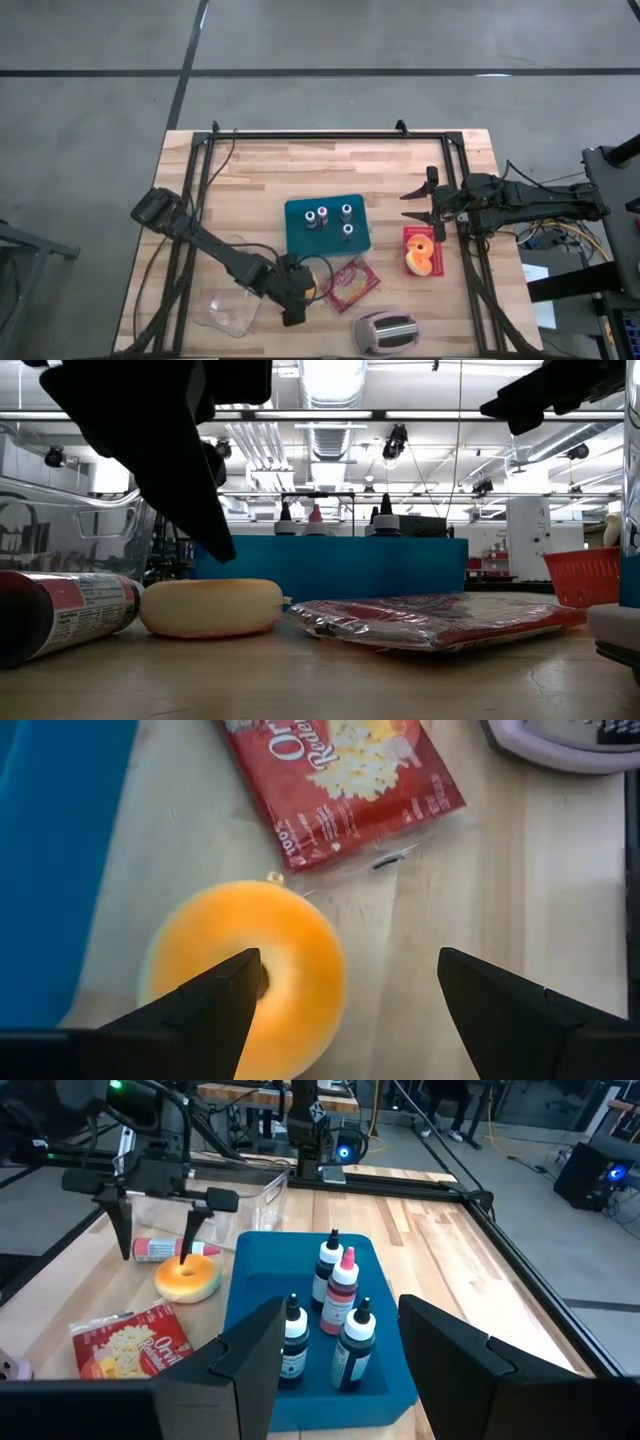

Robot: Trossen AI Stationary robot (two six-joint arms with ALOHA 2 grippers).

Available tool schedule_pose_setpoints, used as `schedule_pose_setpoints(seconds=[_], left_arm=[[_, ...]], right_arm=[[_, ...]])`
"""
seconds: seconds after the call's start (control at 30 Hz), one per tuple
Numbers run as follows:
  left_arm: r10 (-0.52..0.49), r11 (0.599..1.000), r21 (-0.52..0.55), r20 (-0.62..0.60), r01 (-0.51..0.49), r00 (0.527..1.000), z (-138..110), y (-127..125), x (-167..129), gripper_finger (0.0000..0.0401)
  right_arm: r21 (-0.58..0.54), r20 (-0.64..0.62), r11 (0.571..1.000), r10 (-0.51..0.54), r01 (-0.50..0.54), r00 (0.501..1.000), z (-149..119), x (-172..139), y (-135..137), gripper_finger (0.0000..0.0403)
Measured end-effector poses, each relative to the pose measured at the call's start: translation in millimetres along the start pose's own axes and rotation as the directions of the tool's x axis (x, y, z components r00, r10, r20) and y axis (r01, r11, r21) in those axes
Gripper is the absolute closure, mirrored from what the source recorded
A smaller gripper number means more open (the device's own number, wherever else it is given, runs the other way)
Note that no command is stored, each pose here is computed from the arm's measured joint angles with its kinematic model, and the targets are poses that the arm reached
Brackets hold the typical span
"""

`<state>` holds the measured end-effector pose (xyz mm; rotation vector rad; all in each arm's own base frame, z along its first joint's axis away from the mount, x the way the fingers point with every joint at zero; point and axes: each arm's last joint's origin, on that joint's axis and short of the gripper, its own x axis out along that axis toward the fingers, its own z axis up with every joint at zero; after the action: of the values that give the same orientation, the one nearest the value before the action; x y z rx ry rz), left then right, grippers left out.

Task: Pick & Place Food Item
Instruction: Put the pink donut into the red bin

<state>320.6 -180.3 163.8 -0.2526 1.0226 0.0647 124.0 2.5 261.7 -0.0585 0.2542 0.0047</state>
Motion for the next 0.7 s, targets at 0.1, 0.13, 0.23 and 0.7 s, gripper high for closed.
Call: schedule_pose_setpoints(seconds=[0.1,0.13,0.23,0.7], left_arm=[[0.005,1.000,-0.007,-0.006,-0.005,1.000,-0.7,0.6,0.2,0.0094],[0.005,1.000,-0.009,-0.006,-0.005,1.000,-0.6,0.7,0.1,0.0094],[0.014,1.000,-0.009,-0.017,-0.014,1.000,-2.3,1.2,2.4,0.0094],[0.049,0.999,0.005,-0.094,-0.049,0.994,-10.8,2.2,25.9,0.0094]], right_arm=[[0.000,0.000,1.000,0.000,0.000,1.000,0.0,0.0,0.0,0.0213],[0.000,0.000,1.000,0.000,0.000,1.000,0.0,0.0,0.0,0.0213],[0.000,0.000,1.000,0.001,-0.001,1.000,0.0,0.0,0.0,0.0213],[-0.003,0.005,1.000,0.001,-0.001,1.000,0.5,-0.1,0.0,0.0213]])
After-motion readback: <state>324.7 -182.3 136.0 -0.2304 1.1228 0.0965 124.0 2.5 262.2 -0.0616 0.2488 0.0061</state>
